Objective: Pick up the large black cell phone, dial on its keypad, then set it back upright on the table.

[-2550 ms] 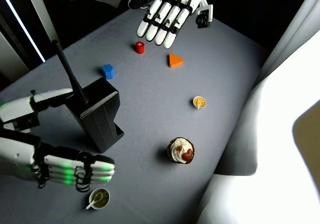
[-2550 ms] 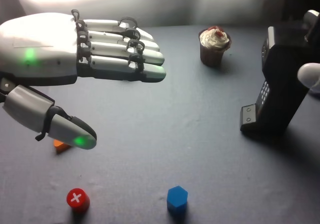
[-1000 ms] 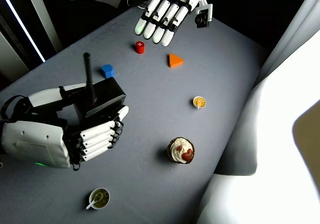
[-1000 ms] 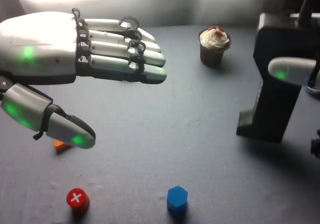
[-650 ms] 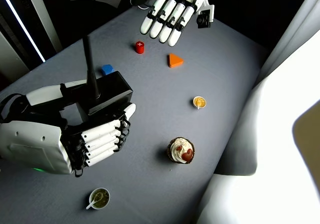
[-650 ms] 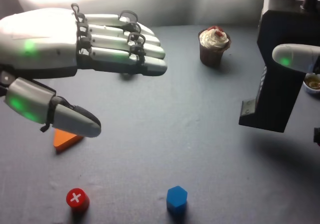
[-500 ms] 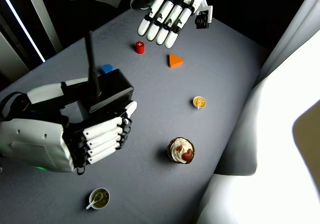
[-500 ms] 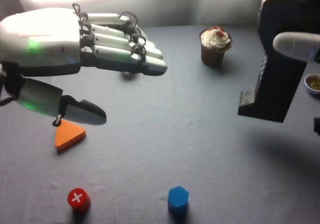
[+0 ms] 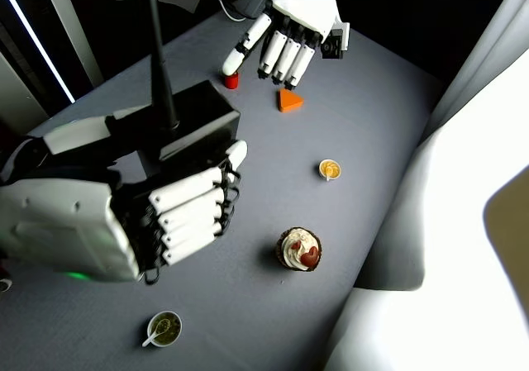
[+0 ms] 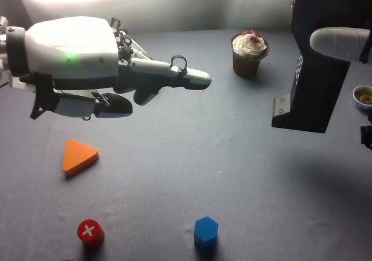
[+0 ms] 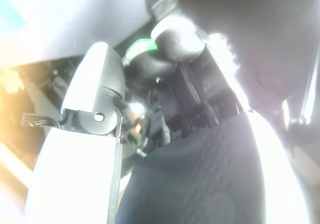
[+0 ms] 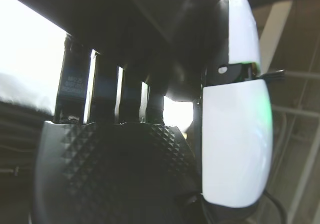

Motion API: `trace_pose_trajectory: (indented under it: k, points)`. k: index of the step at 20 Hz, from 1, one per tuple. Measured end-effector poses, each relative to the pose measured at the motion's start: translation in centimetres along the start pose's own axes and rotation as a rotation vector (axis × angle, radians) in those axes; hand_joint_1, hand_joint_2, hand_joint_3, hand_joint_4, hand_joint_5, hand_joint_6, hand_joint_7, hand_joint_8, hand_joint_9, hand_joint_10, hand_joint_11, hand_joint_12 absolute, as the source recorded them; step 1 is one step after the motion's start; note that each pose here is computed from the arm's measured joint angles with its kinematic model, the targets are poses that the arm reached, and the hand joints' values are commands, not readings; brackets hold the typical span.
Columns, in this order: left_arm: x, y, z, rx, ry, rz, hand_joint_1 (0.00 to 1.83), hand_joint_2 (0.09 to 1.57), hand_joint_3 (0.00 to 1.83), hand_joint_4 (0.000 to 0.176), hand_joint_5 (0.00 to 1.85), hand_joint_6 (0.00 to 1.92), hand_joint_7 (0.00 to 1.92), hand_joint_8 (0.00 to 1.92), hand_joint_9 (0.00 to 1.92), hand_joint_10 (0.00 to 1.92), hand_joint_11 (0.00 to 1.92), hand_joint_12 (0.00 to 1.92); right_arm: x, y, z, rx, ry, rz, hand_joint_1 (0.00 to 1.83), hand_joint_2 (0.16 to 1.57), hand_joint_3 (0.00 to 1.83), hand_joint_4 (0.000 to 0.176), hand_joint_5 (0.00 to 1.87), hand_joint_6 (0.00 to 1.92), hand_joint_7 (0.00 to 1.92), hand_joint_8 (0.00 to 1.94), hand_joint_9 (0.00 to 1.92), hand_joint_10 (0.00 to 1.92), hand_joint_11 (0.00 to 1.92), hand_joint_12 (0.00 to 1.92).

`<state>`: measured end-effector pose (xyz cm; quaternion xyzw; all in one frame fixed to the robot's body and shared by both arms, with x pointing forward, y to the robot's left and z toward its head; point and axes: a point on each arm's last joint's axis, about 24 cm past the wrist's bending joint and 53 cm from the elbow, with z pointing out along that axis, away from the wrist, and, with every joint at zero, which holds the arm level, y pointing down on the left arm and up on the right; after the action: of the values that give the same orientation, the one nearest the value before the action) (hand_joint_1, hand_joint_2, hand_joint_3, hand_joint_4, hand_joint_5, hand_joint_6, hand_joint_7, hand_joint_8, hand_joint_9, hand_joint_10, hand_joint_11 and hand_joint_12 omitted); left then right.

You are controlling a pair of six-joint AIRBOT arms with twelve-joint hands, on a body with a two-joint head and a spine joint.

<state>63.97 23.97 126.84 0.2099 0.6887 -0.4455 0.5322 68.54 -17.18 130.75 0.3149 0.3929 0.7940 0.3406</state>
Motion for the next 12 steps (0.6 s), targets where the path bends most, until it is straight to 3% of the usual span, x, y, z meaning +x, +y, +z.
trace_pose_trajectory:
  k: [2, 3, 5, 7, 8, 10, 12]
  points:
    - [0.1, 0.8, 0.4, -0.036, -0.003, 0.014, 1.31, 1.26, 0.04, 0.172, 0.03, 0.00, 0.67, 1.57, 0.80, 1.92, 0.78, 1.92, 0.3, 0.0, -0.1, 0.001, 0.005, 0.000, 1.49, 1.12, 0.00, 0.000, 0.94, 0.83, 0.88, 1.05, 0.92, 1.15, 0.79, 1.63]
    - [0.2, 1.1, 0.7, -0.054, -0.006, 0.016, 1.31, 1.26, 0.04, 0.175, 0.03, 0.00, 0.66, 1.57, 0.80, 1.92, 0.76, 1.92, 0.4, 0.0, -0.1, 0.002, 0.005, -0.001, 1.39, 1.13, 0.00, 0.000, 0.94, 0.89, 0.88, 1.10, 0.91, 1.27, 0.79, 1.36]
    - [0.7, 1.4, 1.4, -0.076, -0.001, 0.019, 1.30, 1.27, 0.05, 0.173, 0.03, 0.00, 0.65, 1.60, 0.78, 1.92, 0.74, 1.92, 0.5, -0.1, -0.1, 0.002, 0.008, -0.001, 1.37, 1.13, 0.00, 0.000, 0.92, 0.92, 0.88, 1.11, 0.91, 1.29, 0.83, 1.22]
    - [0.9, 1.6, 2.6, -0.099, -0.014, 0.015, 1.30, 1.27, 0.05, 0.172, 0.02, 0.00, 0.64, 1.61, 0.75, 1.92, 0.71, 1.92, 0.5, -0.1, -0.1, 0.003, 0.007, 0.000, 1.37, 1.12, 0.00, 0.000, 0.94, 0.91, 0.90, 1.06, 0.94, 1.26, 0.87, 1.19]
    - [0.6, 1.7, 2.9, -0.110, -0.033, 0.009, 1.31, 1.26, 0.04, 0.173, 0.03, 0.01, 0.66, 1.58, 0.77, 1.92, 0.74, 1.92, 0.4, -0.1, -0.1, 0.002, 0.007, 0.000, 1.47, 1.10, 0.01, 0.000, 0.97, 0.81, 0.92, 0.97, 0.96, 1.11, 0.83, 1.51]
    - [-0.4, 2.1, 3.5, -0.138, -0.094, 0.001, 1.31, 1.25, 0.04, 0.167, 0.04, 0.00, 0.67, 1.56, 0.78, 1.92, 0.74, 1.92, 0.4, -0.1, -0.1, 0.002, 0.007, -0.001, 1.38, 1.13, 0.00, 0.000, 0.94, 0.94, 0.90, 1.04, 0.93, 1.26, 0.84, 1.25]
    - [-0.5, 2.6, 3.8, -0.161, -0.102, 0.002, 1.31, 1.26, 0.04, 0.165, 0.04, 0.00, 0.67, 1.57, 0.77, 1.92, 0.75, 1.92, 0.4, -0.1, -0.1, 0.002, 0.007, -0.001, 1.37, 1.13, 0.00, 0.000, 0.94, 0.94, 0.90, 1.02, 0.93, 1.28, 0.86, 1.22]
